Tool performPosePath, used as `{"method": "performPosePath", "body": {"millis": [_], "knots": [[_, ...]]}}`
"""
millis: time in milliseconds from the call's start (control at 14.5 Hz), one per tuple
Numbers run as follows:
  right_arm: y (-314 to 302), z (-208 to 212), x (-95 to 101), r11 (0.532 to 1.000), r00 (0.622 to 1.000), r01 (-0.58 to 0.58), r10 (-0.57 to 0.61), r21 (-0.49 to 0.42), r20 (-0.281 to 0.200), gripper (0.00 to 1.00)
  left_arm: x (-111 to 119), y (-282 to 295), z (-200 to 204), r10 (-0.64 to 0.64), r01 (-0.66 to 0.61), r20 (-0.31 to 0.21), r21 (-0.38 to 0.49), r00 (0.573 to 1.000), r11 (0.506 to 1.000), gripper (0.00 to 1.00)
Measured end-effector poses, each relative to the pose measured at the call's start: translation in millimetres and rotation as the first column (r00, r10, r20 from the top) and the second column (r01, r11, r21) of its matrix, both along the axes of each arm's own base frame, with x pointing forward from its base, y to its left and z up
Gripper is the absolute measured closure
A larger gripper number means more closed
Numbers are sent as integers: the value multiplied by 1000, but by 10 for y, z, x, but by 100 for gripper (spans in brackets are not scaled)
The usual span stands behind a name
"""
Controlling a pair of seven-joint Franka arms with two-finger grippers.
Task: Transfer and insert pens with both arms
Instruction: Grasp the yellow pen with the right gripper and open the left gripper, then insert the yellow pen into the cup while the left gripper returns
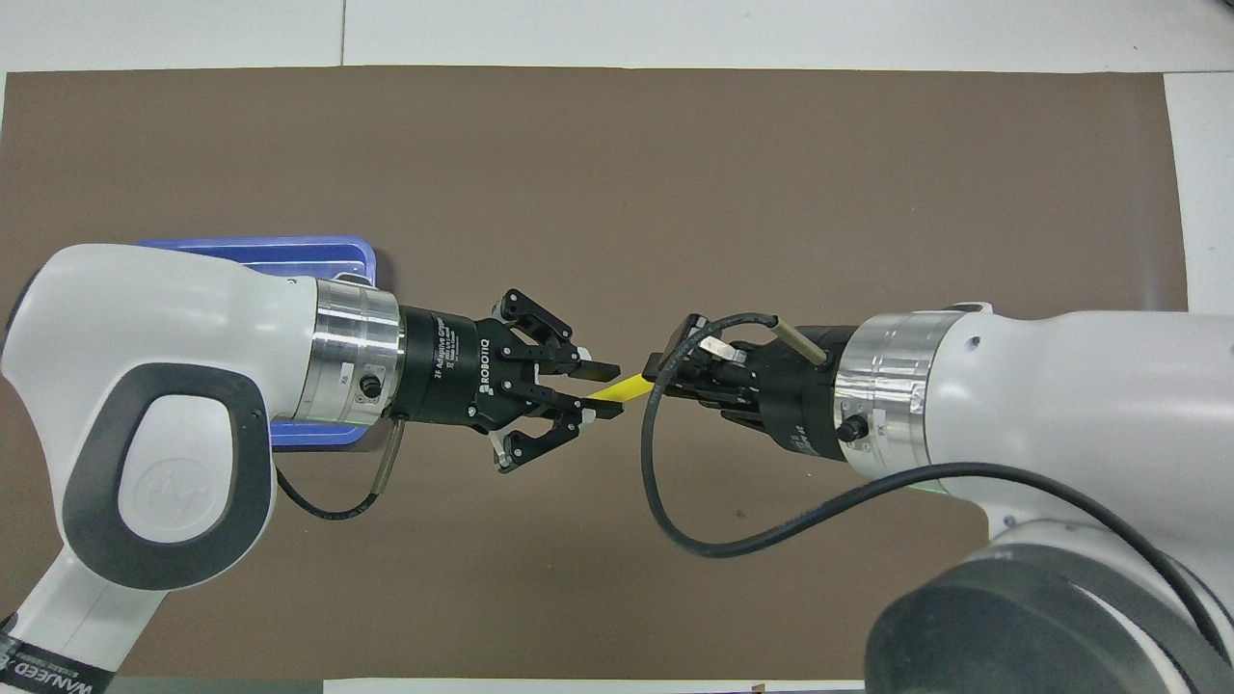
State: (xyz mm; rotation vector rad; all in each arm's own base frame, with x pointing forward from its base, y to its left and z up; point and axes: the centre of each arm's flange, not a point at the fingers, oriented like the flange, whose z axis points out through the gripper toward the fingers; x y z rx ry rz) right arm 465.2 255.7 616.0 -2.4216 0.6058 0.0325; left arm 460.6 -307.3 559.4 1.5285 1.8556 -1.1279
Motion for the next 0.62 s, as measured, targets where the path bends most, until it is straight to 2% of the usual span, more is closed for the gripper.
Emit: {"method": "performPosePath", "body": {"millis": [275,413,551,620], "knots": [[-401,64,95,987,991,-137,137,-83,-8,82,52,78,14,25,-25,3,3,1000,1000,1],[-663,112,142,964,973,-228,229,-135,-4,82,103,177,-12,27,-28,26,46,999,999,0],[-925,142,174,922,941,-329,338,-205,11,82,133,274,-77,-10,-4,84,164,996,986,0],[-1069,154,192,886,914,-388,404,-253,15,82,141,313,-112,-40,12,116,233,993,972,0]]}}
